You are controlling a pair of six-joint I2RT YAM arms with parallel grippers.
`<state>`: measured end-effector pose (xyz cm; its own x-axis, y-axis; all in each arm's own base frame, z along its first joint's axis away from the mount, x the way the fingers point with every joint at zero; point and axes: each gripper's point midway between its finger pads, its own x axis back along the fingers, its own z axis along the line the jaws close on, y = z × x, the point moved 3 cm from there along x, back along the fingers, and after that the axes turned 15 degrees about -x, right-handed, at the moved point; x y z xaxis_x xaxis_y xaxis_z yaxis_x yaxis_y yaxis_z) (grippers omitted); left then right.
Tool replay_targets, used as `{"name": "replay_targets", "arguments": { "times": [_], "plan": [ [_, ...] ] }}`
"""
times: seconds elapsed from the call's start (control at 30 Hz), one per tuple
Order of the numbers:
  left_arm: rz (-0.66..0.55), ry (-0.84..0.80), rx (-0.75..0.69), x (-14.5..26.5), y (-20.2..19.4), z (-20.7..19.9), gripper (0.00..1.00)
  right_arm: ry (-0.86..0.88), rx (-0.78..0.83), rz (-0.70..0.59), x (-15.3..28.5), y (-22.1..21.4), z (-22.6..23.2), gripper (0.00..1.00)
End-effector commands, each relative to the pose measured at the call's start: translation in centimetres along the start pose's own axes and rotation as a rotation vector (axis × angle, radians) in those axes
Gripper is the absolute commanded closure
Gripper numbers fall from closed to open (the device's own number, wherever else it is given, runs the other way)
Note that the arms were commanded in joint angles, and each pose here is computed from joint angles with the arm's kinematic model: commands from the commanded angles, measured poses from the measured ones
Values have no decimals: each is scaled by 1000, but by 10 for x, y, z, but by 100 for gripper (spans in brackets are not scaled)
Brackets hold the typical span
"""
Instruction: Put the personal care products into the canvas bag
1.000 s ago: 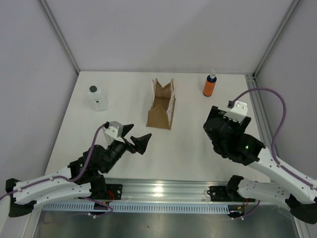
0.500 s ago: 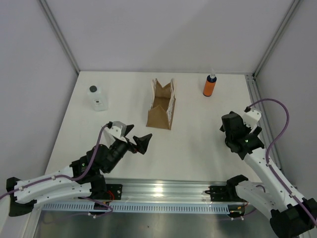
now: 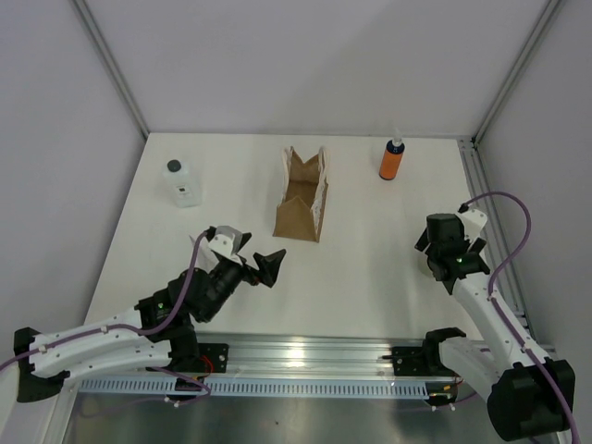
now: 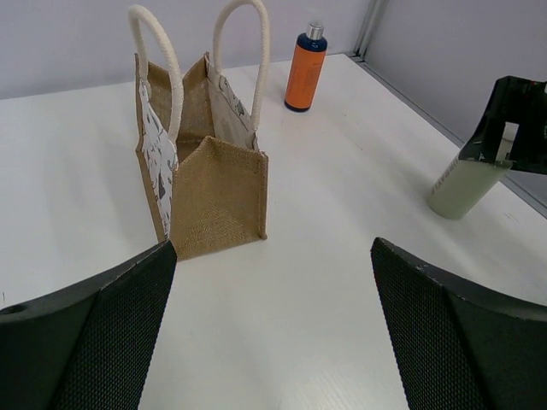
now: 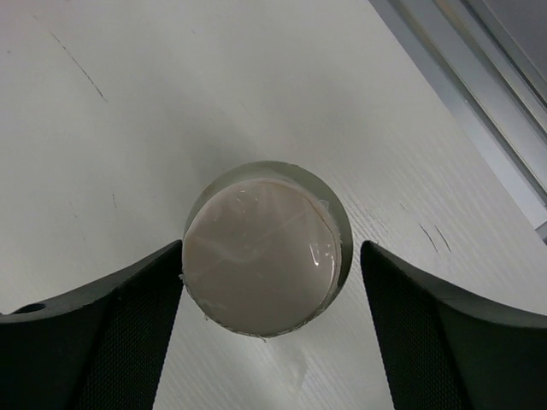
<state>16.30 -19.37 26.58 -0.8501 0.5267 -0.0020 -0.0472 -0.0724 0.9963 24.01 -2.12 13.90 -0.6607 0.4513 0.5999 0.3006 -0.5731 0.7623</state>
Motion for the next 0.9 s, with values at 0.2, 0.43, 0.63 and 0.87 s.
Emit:
{"name": "replay_targets", "arguments": {
  "times": [0.2,0.43,0.63,0.87],
  "plan": [
    [-26,27,-1,-2,12,4,1,60,16,-5,-4,2,12,29],
    [-28,33,5,0,11,5,1,122,50,-2,0,-1,25,71],
    [-26,57,5,-1,9,8,1,421,205,-6,38,-31,97,100],
    [-21,109,5,-2,5,15,1,576,326,-19,69,-55,161,100]
  ]
}}
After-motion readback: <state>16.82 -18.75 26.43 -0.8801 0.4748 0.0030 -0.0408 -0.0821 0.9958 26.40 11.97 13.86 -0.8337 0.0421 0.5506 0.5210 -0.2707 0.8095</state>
